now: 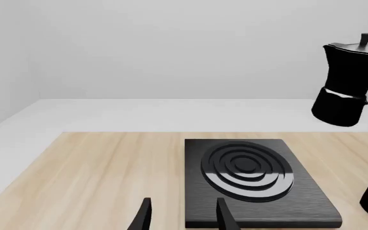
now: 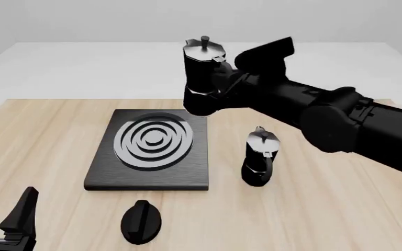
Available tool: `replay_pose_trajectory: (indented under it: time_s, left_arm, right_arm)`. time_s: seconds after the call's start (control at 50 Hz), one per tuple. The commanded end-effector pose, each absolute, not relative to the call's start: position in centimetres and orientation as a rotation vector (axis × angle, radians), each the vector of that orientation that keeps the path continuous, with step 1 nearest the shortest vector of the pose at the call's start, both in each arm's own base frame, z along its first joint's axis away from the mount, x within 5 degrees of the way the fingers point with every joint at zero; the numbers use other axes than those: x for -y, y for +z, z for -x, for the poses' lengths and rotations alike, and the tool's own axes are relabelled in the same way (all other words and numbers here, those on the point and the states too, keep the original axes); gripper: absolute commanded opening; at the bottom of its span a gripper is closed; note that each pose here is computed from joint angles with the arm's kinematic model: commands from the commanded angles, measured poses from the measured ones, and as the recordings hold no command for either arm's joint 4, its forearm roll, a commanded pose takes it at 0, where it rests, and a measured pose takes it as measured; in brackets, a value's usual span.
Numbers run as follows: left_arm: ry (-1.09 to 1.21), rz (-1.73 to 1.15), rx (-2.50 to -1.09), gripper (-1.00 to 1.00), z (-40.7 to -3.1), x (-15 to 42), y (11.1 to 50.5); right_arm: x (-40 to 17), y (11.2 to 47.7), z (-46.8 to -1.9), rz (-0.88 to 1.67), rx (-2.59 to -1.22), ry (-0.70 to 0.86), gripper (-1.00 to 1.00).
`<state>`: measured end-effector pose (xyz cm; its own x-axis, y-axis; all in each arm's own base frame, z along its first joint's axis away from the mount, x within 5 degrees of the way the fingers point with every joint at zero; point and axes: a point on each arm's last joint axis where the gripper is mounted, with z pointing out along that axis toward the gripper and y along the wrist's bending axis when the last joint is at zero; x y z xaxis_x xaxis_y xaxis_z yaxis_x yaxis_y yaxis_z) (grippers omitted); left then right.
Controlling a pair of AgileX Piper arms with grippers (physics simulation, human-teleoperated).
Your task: Put the right moka pot on the stove.
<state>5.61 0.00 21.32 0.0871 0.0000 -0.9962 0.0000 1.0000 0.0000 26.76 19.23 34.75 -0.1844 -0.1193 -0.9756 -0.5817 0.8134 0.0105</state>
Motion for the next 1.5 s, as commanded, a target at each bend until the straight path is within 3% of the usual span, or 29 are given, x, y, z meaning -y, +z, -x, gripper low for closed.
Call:
replay_pose_trajectory:
  time_s: [0.02,0.56,1.5]
  left_arm:
    - [0.000,0.000,-1.484,1.00,-5.6,0.0,21.3]
    - [0.000,0.000,-1.484,1.00,-5.6,0.0,21.3]
    - [0.000,0.000,-1.484,1.00,-5.6,0.0,21.3]
  right_arm:
    - [-21.8,34.5,-27.6,0.576,-1.705,0.496,-1.00]
    - [-28.2,33.3,-30.2,0.668,-1.701,0.536,-1.00]
    - [-29.4,28.6,-34.7,0.611,-1.771,0.517,-1.00]
